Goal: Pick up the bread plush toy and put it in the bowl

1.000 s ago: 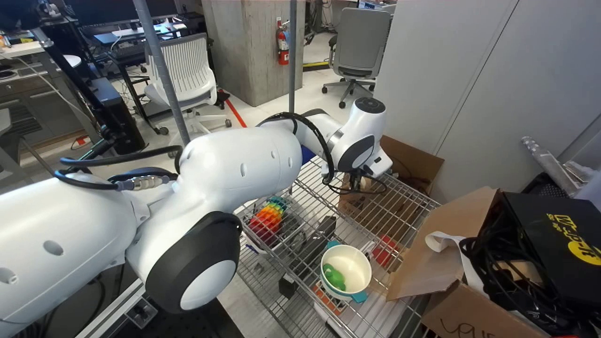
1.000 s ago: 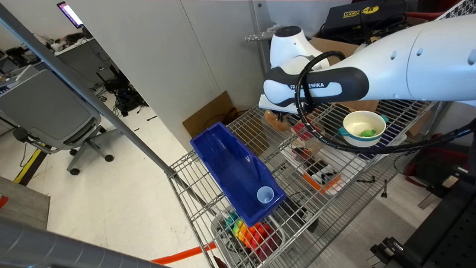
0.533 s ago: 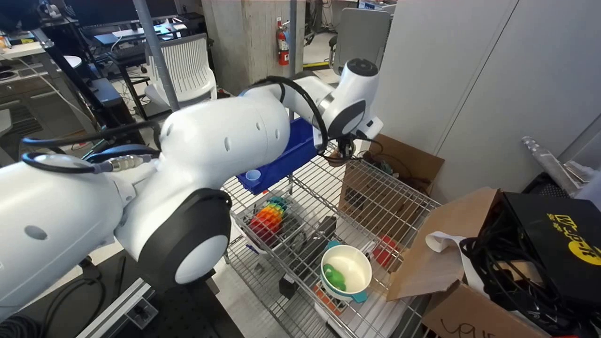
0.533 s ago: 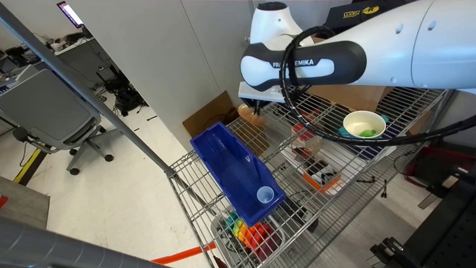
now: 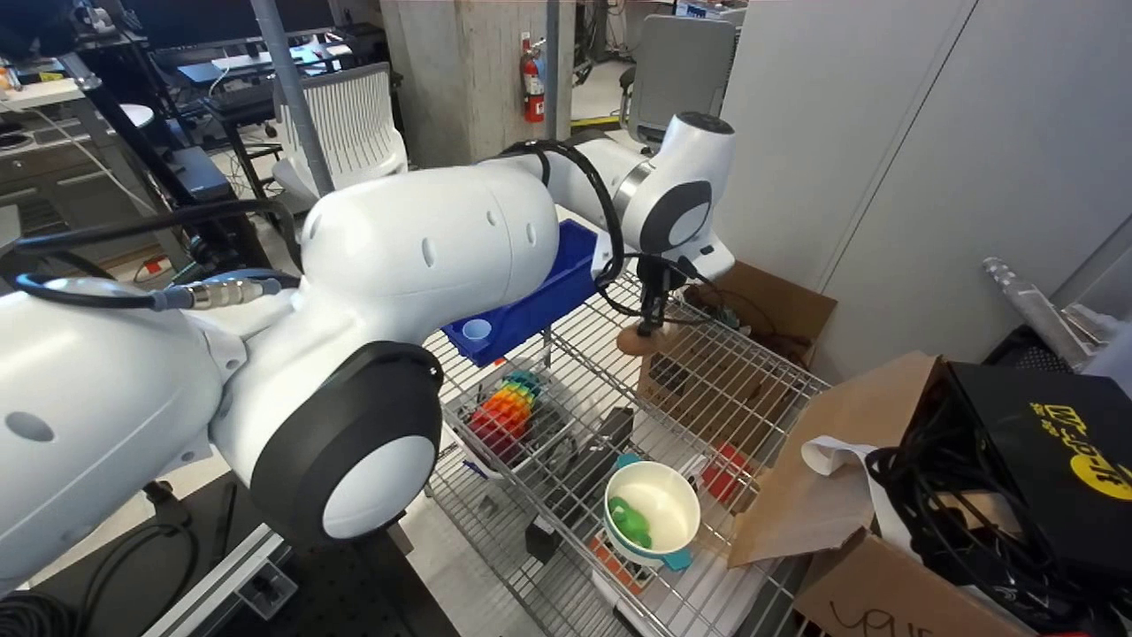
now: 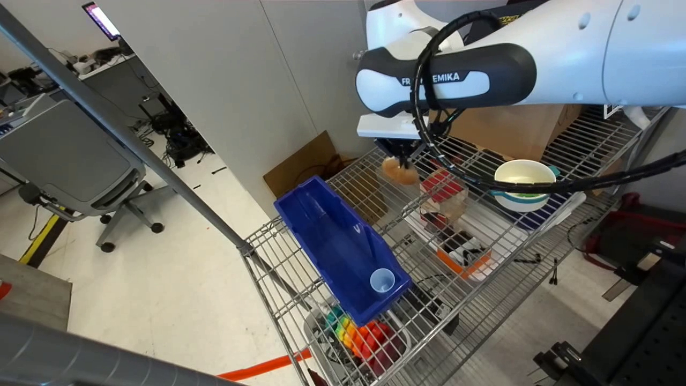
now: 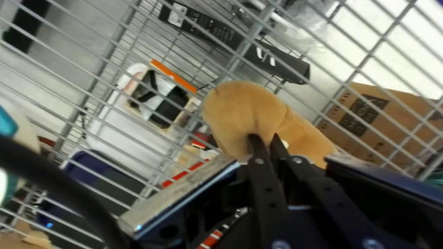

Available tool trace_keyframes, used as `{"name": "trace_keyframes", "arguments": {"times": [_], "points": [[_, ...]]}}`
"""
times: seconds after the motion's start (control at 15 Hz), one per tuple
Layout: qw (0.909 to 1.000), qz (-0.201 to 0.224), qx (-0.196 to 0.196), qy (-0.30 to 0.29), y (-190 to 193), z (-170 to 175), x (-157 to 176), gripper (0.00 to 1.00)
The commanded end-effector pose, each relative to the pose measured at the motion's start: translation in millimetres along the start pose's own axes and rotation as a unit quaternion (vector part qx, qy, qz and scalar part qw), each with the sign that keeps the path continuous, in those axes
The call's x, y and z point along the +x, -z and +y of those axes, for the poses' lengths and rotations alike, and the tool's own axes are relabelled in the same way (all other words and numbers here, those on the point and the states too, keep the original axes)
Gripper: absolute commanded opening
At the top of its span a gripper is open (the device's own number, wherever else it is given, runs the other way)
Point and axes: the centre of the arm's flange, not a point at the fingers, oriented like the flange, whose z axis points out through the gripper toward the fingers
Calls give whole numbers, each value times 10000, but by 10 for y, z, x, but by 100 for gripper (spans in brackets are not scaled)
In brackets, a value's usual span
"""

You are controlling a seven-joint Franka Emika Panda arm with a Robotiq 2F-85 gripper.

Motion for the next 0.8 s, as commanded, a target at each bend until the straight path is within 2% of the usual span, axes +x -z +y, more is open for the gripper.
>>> {"name": "trace_keyframes", "arguments": {"times": [0.0,0.13,0.4,0.53,0.73], "points": [[9948,-800,-546,-313,-142,127,-9,2],[9875,-1358,-788,-144,-238,188,-279,2],[9617,-2188,-1594,-426,-481,386,-494,2],[9532,-2281,-1910,-541,-653,516,-498,2],[9466,-2342,-2171,-440,-933,629,-415,2]]}}
